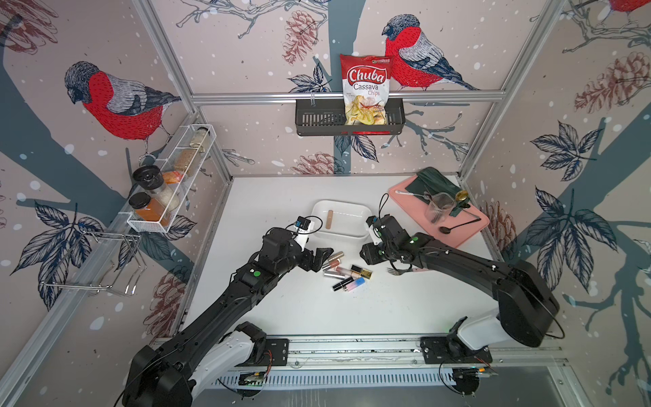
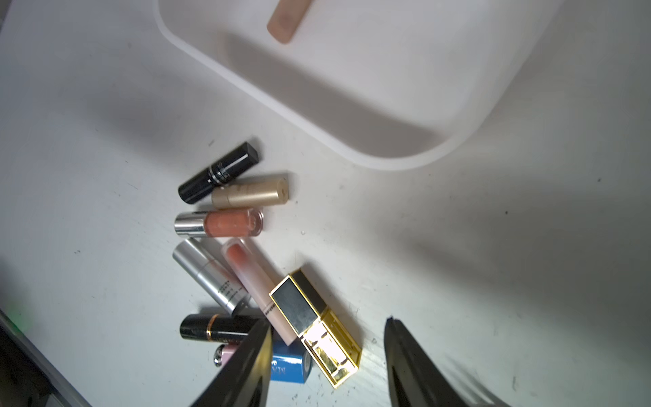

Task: Put the lipstick into the storage box
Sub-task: Pick up the lipstick at the center of the board.

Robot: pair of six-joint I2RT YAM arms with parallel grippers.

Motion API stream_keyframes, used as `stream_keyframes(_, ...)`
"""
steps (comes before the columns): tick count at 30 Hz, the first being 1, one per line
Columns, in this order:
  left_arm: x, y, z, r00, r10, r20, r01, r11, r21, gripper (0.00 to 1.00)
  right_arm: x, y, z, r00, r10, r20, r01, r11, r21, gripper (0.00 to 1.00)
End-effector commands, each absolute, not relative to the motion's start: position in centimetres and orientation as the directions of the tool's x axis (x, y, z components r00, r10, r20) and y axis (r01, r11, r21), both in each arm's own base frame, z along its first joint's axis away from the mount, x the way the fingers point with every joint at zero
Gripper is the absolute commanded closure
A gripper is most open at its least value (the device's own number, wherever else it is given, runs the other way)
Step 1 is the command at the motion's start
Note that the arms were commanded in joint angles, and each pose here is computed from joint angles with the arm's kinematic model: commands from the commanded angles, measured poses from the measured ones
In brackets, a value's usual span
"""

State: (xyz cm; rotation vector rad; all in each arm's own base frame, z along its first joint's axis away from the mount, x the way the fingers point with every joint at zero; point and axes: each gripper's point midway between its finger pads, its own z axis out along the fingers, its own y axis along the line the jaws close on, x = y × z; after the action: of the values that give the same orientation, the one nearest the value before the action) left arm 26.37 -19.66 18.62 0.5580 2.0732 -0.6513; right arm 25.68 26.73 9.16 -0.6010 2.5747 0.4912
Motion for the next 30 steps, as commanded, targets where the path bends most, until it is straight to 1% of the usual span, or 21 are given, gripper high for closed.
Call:
stream_keyframes(1, 26.3, -20.4, 19.5, -0.498, 0.144, -0.855, 0.635, 0.732, -0.247, 0.04, 25.0, 25.7, 7.4, -0.787, -0.387, -0.48, -0.511, 0.845, 0.156, 0.45)
stream_keyframes(4, 26.3, -20.4, 19.4, -0.498, 0.145, -0.855, 0.633, 0.735, -0.244, 0.04, 24.8, 25.3, 5.7, -0.783, -0.428, -0.452, -0.523, 0.846, 0.105, 0.46)
stream_keyframes(7, 26.4, -20.3, 19.2, -0.503, 0.147, -0.852, 0.63, 0.737, -0.245, 0.04, 24.7, 25.3, 4.8, -0.779, -0.452, -0.435, -0.538, 0.838, 0.09, 0.46)
stream_keyframes(14, 26.5, -20.3, 19.0, -0.508, 0.151, -0.848, 0.624, 0.743, -0.241, 0.04, 24.1, 26.5, 4.5, -0.76, -0.48, -0.439, -0.576, 0.81, 0.113, 0.46)
stream_keyframes(19, 26.6, -20.2, 18.9, -0.509, 0.153, -0.847, 0.622, 0.745, -0.239, 0.04, 23.3, 27.4, 4.3, -0.742, -0.506, -0.44, -0.611, 0.781, 0.132, 0.44)
stream_keyframes(30, 26.6, -20.1, 18.9, -0.511, 0.152, -0.846, 0.618, 0.749, -0.239, 0.04, 23.1, 28.1, 3.0, -0.741, -0.524, -0.42, -0.621, 0.773, 0.132, 0.43)
